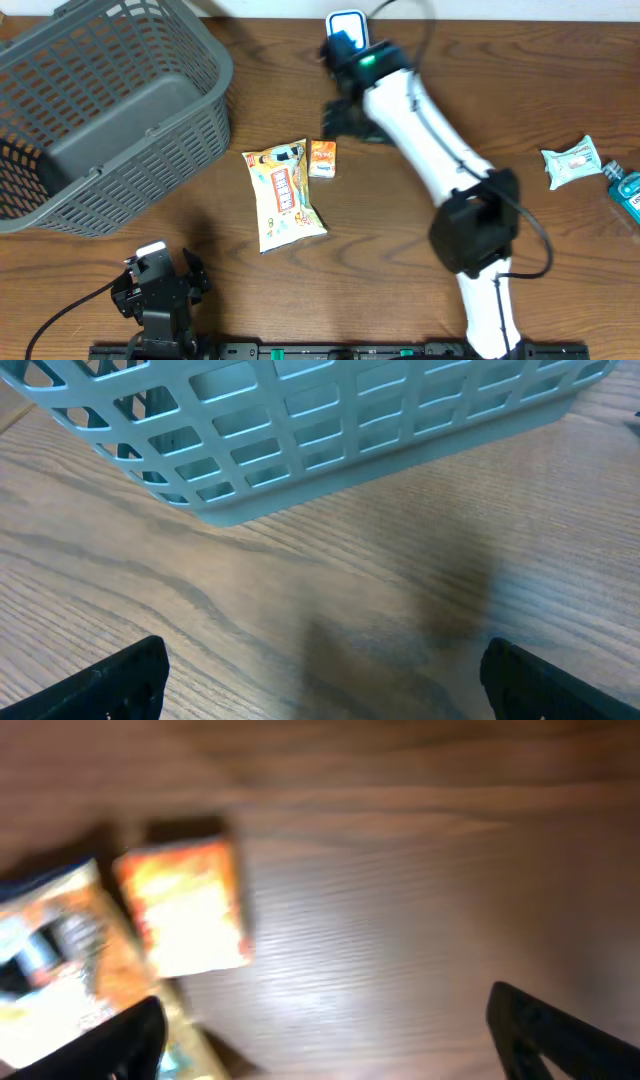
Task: Scan the item barcode
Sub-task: 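Move the right gripper back over the orange tissue pack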
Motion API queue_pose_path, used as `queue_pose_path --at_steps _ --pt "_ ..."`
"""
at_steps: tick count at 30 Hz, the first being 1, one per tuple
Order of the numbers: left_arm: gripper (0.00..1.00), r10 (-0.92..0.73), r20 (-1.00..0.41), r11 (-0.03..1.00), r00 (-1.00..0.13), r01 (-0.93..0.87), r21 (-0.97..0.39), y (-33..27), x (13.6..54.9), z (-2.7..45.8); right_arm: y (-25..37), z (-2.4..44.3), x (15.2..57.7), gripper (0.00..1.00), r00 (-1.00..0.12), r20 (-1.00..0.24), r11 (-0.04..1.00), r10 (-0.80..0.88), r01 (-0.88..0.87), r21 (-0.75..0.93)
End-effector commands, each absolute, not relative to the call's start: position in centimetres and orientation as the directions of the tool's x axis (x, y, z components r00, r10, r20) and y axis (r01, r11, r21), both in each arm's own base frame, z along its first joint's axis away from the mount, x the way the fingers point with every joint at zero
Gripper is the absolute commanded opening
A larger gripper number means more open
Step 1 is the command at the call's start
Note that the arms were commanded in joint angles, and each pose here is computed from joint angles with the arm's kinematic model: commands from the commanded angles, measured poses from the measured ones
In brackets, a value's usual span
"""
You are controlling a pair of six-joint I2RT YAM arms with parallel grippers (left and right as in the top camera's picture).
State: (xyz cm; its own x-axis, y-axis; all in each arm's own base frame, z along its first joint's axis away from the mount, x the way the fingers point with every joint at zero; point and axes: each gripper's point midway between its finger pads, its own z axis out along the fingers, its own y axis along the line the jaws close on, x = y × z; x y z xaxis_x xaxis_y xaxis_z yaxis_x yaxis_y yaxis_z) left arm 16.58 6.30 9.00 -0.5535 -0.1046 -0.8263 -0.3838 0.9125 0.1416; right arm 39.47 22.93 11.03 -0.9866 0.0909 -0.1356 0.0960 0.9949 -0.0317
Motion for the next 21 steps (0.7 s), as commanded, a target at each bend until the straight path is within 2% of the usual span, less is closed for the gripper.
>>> queue_pose_path --at_steps 1,3,7,13,15,21 --pt "1.00 -0.106 -0.797 0.911 -0.595 -0.380 0.163 6.4 15.9 7.6 25.1 9.8 39.0 0.85 -0.989 -0.147 0.999 -0.004 0.004 -0.050" --pt "1.00 -0.106 -0.796 0.911 -0.595 -0.380 0.163 6.4 15.9 7.6 26.2 8.9 39.1 0.73 -0.985 -0.171 0.997 -0.033 -0.021 -0.071" --pt "1.00 -0.106 -0.796 0.911 -0.595 -0.380 0.163 6.4 15.9 7.6 27.5 6.7 38.4 0.69 -0.988 -0.148 0.995 -0.042 -0.027 -0.099" --pt "1.00 -0.106 -0.796 0.911 -0.595 -0.380 0.163 6.4 15.9 7.6 27.4 5.8 37.5 0.45 -0.995 -0.100 0.995 -0.020 -0.010 -0.104" --pt "1.00 -0.106 -0.797 0.911 -0.595 -0.380 0.163 6.4 15.9 7.6 27.3 5.9 37.6 0.43 -0.995 -0.104 0.995 -0.007 0.003 -0.101" --pt "1.00 -0.106 -0.797 0.911 -0.595 -0.380 0.163 6.4 15.9 7.6 26.4 5.8 37.2 0.44 -0.990 -0.072 0.987 0.118 0.125 -0.098"
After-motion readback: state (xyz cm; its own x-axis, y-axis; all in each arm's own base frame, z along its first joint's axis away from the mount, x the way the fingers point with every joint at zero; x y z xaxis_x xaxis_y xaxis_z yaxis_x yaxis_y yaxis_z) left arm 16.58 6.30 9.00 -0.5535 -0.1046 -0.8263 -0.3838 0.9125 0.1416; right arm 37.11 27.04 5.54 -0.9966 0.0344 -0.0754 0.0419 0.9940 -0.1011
